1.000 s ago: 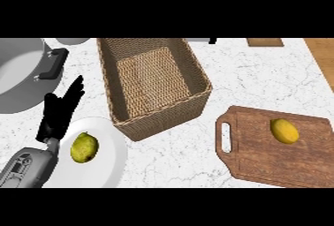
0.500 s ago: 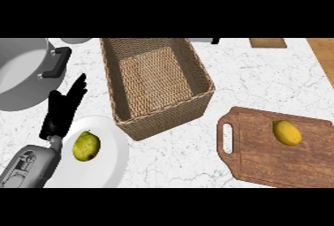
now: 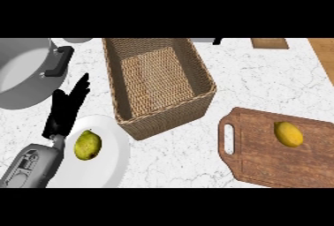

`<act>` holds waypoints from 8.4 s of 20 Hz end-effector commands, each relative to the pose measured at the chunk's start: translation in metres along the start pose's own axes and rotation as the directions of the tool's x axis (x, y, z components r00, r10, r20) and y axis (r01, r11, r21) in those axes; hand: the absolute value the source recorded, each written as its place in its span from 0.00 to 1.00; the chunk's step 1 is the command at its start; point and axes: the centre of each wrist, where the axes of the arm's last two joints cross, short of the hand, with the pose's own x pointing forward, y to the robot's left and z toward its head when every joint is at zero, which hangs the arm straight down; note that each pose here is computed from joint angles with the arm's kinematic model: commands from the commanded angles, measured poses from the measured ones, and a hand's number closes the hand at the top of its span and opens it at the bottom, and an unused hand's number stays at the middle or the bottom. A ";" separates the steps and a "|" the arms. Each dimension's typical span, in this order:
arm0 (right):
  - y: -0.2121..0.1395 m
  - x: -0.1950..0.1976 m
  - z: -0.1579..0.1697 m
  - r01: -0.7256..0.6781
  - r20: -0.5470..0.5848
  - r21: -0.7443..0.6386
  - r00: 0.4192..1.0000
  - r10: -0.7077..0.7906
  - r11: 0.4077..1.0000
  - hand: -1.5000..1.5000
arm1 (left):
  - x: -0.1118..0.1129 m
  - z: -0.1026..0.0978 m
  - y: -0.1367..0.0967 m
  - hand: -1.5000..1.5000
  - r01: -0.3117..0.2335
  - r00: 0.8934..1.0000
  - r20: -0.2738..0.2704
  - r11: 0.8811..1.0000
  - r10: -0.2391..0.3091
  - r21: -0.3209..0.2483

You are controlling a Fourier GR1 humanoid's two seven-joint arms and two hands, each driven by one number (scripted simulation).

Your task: Pick the lemon from the cutting board and place it in the basket

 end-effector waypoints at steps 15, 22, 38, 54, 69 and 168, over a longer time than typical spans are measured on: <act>0.067 -0.047 -0.058 0.136 0.147 0.108 0.978 -0.151 0.985 0.00 | 0.017 0.004 0.006 0.50 -0.003 1.000 0.017 1.000 0.003 0.009; 0.088 -0.055 -0.076 0.136 0.157 0.104 0.976 -0.151 0.985 0.00 | -0.009 -0.001 0.004 0.50 0.000 1.000 -0.011 1.000 0.000 0.022; 0.117 -0.059 -0.106 0.134 0.142 0.164 0.977 -0.158 0.977 0.00 | -0.014 0.016 0.003 0.50 -0.003 1.000 -0.003 1.000 0.003 0.016; 0.147 -0.070 -0.110 0.142 0.107 0.199 0.980 -0.165 0.970 0.00 | -0.008 0.016 -0.009 0.50 -0.007 1.000 -0.018 1.000 0.007 0.022; 0.190 -0.023 -0.192 -0.144 0.165 0.054 0.977 0.134 0.988 1.00 | -0.012 0.014 0.002 0.50 0.002 1.000 -0.014 0.999 -0.001 0.036; 0.090 0.265 -0.439 -0.125 -0.424 -0.800 0.810 -0.405 0.587 0.00 | 0.002 0.011 0.009 0.50 -0.011 1.000 -0.019 1.000 0.012 0.022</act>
